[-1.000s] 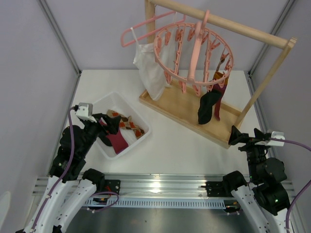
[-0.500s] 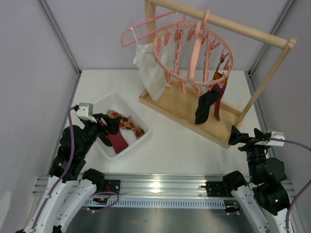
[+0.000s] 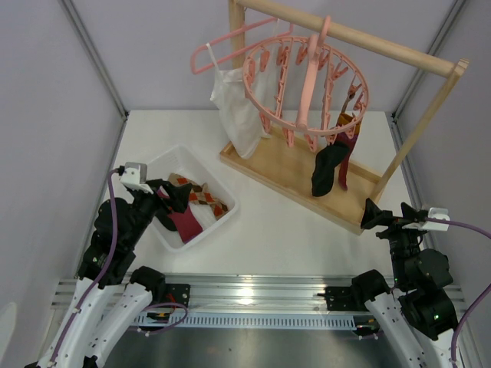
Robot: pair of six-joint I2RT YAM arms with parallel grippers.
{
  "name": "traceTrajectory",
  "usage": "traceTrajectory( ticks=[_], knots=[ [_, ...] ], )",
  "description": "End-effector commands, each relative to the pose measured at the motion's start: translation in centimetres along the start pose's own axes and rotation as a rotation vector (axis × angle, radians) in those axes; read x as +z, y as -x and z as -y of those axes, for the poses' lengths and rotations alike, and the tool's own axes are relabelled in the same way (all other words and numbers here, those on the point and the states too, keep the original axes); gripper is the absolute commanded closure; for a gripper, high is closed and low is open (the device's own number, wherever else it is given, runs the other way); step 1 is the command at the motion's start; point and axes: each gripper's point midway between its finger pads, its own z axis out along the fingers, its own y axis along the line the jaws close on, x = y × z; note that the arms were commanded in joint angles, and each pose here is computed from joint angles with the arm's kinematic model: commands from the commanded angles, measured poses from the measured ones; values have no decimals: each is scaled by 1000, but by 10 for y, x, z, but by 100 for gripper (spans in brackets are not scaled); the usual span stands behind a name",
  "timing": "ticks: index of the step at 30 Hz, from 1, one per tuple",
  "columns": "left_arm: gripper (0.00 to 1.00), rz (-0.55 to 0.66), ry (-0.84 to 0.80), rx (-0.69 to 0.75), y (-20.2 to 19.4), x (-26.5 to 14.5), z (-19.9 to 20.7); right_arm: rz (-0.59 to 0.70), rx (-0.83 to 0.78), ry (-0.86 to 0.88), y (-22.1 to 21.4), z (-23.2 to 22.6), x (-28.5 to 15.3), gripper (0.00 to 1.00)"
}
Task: Clip the socks to the hanger
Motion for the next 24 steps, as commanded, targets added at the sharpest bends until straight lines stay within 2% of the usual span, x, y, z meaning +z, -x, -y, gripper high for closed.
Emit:
traceTrajectory(
  ticks=[1, 24],
  knots=[
    [0, 18, -7, -10, 3, 3, 1, 31, 0, 8, 7, -1, 0, 0],
    [0, 29, -10, -13, 6, 0, 2, 28, 0, 8, 7, -1, -1, 1]
  ],
)
